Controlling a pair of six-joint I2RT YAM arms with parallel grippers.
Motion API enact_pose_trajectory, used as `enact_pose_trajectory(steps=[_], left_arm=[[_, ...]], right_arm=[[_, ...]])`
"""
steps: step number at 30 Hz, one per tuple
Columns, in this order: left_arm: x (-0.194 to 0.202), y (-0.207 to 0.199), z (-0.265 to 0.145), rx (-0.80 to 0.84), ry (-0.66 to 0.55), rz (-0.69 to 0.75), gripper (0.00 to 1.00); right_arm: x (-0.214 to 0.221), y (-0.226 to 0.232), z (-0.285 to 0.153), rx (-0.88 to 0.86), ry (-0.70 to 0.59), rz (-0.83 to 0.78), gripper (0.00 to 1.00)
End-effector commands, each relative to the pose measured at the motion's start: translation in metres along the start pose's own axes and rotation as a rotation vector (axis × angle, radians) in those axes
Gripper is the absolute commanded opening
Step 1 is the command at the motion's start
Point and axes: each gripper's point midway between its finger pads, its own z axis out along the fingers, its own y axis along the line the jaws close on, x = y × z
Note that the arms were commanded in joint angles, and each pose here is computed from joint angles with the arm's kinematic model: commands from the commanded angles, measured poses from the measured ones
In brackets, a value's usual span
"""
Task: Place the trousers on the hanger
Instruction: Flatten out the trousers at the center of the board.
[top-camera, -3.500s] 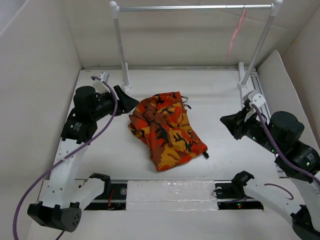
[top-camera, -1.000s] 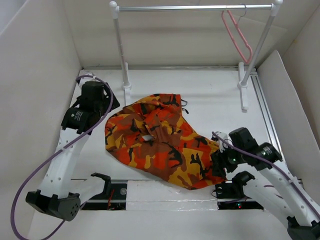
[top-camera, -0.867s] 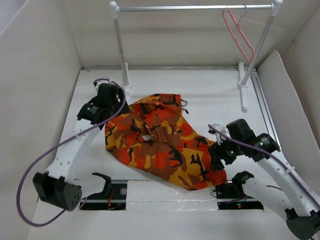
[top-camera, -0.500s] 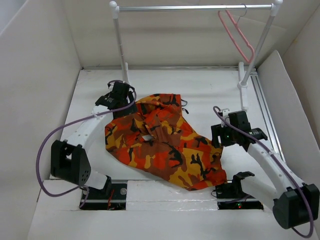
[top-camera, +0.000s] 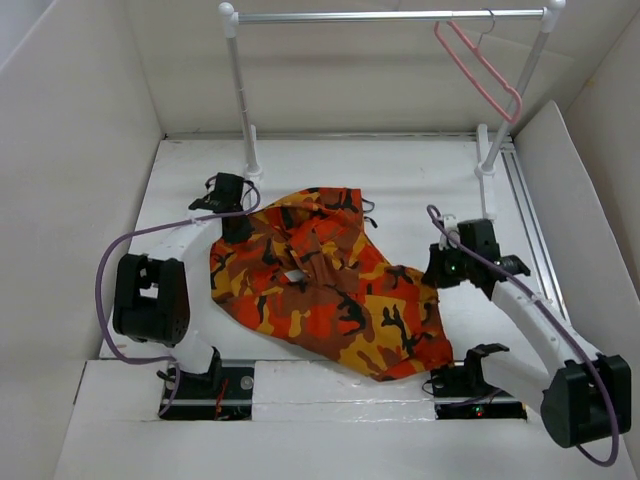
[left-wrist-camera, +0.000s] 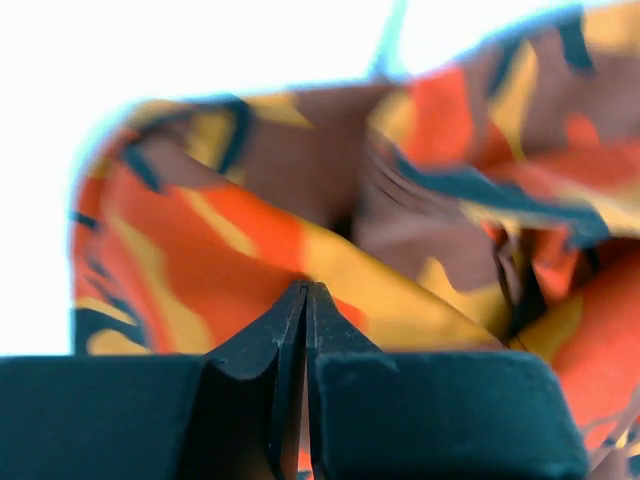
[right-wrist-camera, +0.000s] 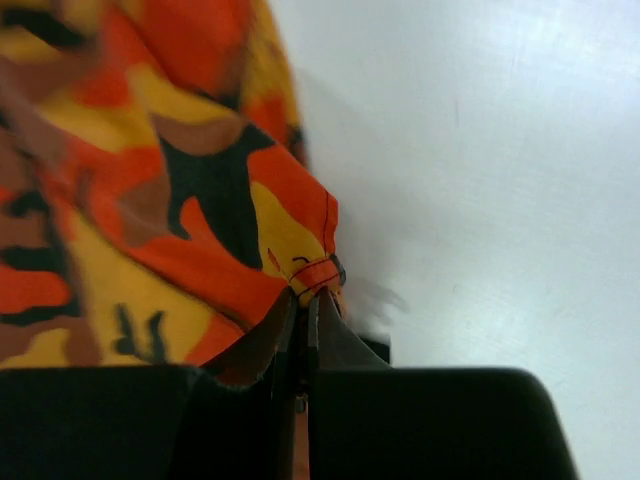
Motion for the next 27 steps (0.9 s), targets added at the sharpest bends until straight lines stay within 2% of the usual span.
enact_pose_trajectory(steps=[1, 2, 3, 4, 6, 8, 9, 10, 11, 12, 13, 14, 15, 16, 17, 18, 22, 23, 26, 27], left_arm=[[-0.034, 0.006, -0.02, 0.064, -0.098, -0.077, 0.0], [-0.042, 0.017, -0.022, 0.052, -0.115, -0.111, 0.0], [-0.048, 0.023, -0.025, 0.049, -0.131, -0.136, 0.0], [-0.053, 0.029, -0.032, 0.053, -0.148, -0.155, 0.0], [-0.065, 0.047, -0.037, 0.041, -0.173, -0.202, 0.0], [-0.071, 0.052, -0.048, 0.034, -0.202, -0.214, 0.0], [-0.072, 0.057, -0.05, 0.023, -0.21, -0.222, 0.0], [-0.072, 0.055, -0.055, 0.036, -0.217, -0.217, 0.0], [-0.071, 0.052, -0.056, 0.053, -0.21, -0.214, 0.08], [-0.069, 0.053, -0.06, 0.052, -0.208, -0.209, 0.2], [-0.07, 0.053, -0.063, 0.056, -0.217, -0.208, 0.2], [-0.066, 0.038, -0.069, 0.13, -0.195, -0.19, 0.34], [-0.065, 0.031, -0.074, 0.153, -0.202, -0.175, 0.41], [-0.065, 0.014, -0.087, 0.192, -0.223, -0.134, 0.47], [-0.065, 0.004, -0.093, 0.209, -0.233, -0.102, 0.61], [-0.064, -0.005, -0.097, 0.222, -0.236, -0.078, 0.64], [-0.057, -0.019, -0.078, 0.179, -0.203, -0.034, 0.66], [-0.057, -0.019, -0.071, 0.168, -0.199, -0.036, 0.66], [-0.061, -0.022, -0.049, 0.135, -0.17, -0.026, 0.69], [-0.065, -0.024, -0.045, 0.132, -0.172, -0.017, 0.7]], right_arm=[[-0.12, 0.045, -0.066, -0.009, -0.334, -0.259, 0.0], [-0.127, 0.049, -0.081, 0.016, -0.332, -0.301, 0.0], [-0.156, 0.058, -0.111, 0.059, -0.416, -0.334, 0.0], [-0.161, 0.061, -0.121, 0.084, -0.423, -0.344, 0.0], [-0.149, 0.063, -0.128, 0.125, -0.365, -0.351, 0.0], [-0.122, 0.058, -0.114, 0.156, -0.292, -0.324, 0.0], [-0.113, 0.047, -0.107, 0.204, -0.278, -0.308, 0.12], [-0.087, 0.034, -0.087, 0.223, -0.226, -0.267, 0.31], [-0.085, 0.028, -0.08, 0.232, -0.242, -0.229, 0.5], [-0.083, 0.016, -0.069, 0.242, -0.261, -0.192, 0.74], [-0.084, 0.013, -0.07, 0.243, -0.262, -0.176, 0.8], [-0.085, 0.006, -0.062, 0.244, -0.275, -0.157, 0.84], [-0.087, -0.004, -0.061, 0.252, -0.279, -0.117, 0.88], [-0.09, -0.009, -0.058, 0.255, -0.281, -0.103, 0.89], [-0.093, -0.015, -0.058, 0.271, -0.283, -0.108, 0.9], [-0.095, -0.014, -0.057, 0.244, -0.279, -0.113, 0.91], [-0.102, -0.042, -0.06, 0.304, -0.28, -0.061, 0.92], [-0.111, -0.047, -0.06, 0.305, -0.313, -0.092, 0.92], [-0.13, -0.059, -0.049, 0.23, -0.366, -0.078, 0.91], [-0.13, -0.063, -0.037, 0.197, -0.337, -0.066, 0.91]])
